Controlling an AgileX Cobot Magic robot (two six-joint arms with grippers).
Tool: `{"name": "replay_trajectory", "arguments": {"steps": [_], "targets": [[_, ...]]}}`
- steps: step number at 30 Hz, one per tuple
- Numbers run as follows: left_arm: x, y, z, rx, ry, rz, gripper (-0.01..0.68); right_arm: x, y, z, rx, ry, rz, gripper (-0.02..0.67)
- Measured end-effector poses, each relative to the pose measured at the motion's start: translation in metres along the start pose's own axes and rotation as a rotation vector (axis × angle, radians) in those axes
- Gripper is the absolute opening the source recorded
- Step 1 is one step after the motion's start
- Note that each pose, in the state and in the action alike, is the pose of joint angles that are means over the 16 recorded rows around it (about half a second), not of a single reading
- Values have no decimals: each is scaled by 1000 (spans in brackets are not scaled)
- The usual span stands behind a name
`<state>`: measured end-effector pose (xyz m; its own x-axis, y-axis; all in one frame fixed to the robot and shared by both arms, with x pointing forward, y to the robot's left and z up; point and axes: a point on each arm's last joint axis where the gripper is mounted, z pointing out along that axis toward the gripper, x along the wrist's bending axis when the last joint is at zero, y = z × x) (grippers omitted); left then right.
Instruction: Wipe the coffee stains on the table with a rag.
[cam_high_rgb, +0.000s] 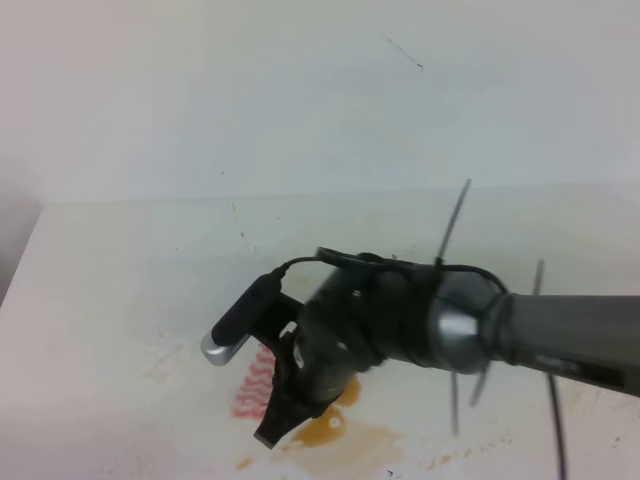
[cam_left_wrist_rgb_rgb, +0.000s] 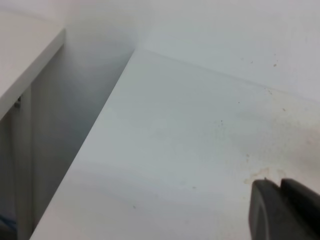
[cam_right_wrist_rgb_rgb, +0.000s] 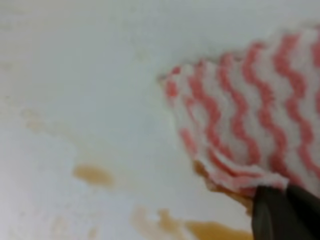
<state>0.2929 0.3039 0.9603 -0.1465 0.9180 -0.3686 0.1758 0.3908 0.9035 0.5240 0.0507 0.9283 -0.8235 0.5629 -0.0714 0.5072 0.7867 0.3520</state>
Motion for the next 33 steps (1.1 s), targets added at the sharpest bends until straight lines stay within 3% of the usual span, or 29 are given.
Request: {"name": "replay_trajectory", "arguments": {"steps": [9, 15, 33], "targets": [[0, 0, 0, 1, 0, 0, 0, 3, -41, -8, -85, 10, -60, 12], [0, 0, 0, 1, 0, 0, 0, -5, -62, -4, -74, 15, -47, 12], [0, 0, 0, 0, 0, 0, 0, -84, -96, -24, -185, -101, 158, 11]]}}
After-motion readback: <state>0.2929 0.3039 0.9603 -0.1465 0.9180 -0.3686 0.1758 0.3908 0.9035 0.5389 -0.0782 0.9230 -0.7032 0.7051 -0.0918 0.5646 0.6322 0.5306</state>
